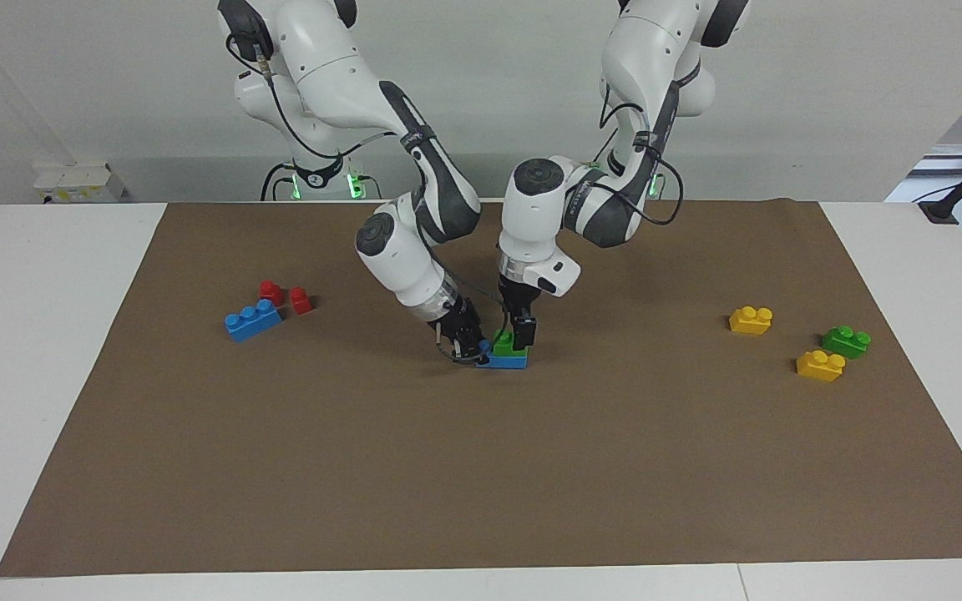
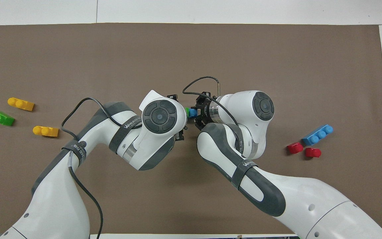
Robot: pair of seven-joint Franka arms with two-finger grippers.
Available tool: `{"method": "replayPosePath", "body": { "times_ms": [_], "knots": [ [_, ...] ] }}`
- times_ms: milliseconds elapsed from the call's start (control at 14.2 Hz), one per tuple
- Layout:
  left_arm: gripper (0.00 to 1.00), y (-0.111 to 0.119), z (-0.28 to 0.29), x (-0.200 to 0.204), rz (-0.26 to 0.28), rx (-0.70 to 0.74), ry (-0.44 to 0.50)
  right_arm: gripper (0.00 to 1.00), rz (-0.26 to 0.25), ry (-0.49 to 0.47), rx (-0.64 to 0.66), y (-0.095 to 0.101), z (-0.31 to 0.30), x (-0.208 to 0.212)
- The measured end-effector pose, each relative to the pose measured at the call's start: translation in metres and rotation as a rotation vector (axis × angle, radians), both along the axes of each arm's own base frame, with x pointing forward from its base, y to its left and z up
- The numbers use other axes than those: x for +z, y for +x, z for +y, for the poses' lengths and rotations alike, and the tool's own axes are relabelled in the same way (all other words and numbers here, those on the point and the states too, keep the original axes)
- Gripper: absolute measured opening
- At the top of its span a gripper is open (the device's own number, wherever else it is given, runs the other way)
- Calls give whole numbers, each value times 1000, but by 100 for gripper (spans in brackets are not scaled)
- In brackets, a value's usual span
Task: Remove green block with left arm and hold with right
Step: 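Grasp the green brick with the left gripper while the right gripper grasps the blue brick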
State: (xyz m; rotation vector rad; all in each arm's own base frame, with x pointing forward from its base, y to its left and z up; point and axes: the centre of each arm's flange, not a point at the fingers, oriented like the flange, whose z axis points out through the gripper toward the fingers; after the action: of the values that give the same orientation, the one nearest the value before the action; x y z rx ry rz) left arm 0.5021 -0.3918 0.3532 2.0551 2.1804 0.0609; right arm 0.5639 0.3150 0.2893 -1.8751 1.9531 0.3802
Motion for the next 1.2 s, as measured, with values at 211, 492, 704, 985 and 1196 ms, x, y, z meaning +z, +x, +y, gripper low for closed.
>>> {"method": "replayPosePath", "body": {
  "times_ms": [211, 492, 704, 985, 1196],
  "knots": [
    [91, 1, -1, -1, -22, -15, 6, 34, 4, 2, -3, -1, 2, 0],
    [50, 2, -1, -2, -55, -53, 41, 34, 11, 9, -8, -4, 6, -1],
    [35, 0, -4, -2, -74, -80, 60, 34, 12, 8, -7, -4, 6, -1],
    [35, 0, -4, 2, -77, -79, 63, 34, 10, 8, -8, -4, 6, -1],
    [35, 1, 2, 28, -92, -64, 77, 34, 2, 15, -14, -2, 7, 3]
  ]
}}
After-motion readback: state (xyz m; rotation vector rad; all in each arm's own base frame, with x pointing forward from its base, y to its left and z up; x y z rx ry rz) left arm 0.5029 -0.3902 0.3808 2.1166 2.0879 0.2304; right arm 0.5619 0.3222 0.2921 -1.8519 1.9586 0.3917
